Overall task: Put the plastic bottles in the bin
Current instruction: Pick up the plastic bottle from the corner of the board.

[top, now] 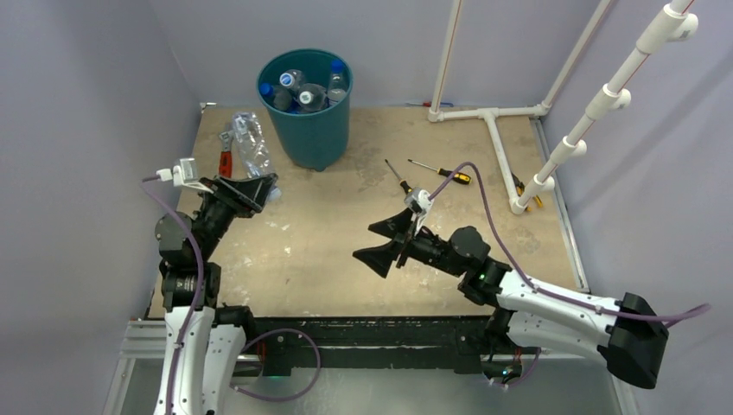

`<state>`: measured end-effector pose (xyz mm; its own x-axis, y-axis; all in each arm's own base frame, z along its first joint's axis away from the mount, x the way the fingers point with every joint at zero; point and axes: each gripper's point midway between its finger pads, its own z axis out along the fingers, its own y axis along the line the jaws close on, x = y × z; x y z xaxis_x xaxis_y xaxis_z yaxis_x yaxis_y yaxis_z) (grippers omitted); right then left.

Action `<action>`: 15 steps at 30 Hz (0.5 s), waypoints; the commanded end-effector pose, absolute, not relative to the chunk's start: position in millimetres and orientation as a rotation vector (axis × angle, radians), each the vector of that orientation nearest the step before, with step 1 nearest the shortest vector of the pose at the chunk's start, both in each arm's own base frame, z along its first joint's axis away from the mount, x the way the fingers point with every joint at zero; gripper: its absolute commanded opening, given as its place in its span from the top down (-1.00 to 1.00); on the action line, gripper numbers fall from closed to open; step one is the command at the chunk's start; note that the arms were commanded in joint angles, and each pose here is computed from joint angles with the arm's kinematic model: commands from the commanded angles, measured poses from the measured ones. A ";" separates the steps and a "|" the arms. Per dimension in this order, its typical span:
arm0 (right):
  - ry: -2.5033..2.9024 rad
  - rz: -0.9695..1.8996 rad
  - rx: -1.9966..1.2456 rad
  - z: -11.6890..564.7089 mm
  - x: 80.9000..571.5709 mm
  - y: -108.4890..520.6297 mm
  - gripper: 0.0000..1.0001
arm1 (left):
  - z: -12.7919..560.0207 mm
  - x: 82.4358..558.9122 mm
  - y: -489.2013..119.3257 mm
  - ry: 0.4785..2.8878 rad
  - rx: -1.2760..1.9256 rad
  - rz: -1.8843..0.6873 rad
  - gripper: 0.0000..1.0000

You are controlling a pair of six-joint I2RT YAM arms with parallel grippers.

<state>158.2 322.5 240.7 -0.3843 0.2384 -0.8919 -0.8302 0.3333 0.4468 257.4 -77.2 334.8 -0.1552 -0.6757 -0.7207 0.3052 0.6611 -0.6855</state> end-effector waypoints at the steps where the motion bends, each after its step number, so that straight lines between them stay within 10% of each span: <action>1: 1.421 1.252 -0.509 301.4 163.2 312.8 -0.93 | 336.3 244.2 -111.4 1.494 -0.081 -0.990 1.00; 15: 1.345 1.183 -0.494 392.4 157.9 285.0 -0.98 | 370.5 250.8 -149.6 1.515 0.221 -0.960 1.00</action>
<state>156.2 293.5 386.5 -0.1962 0.3939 -0.8980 -0.8743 0.3443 0.3421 248.0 -140.6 348.9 -0.2915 -0.4679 -0.8343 0.5714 0.6143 -0.5442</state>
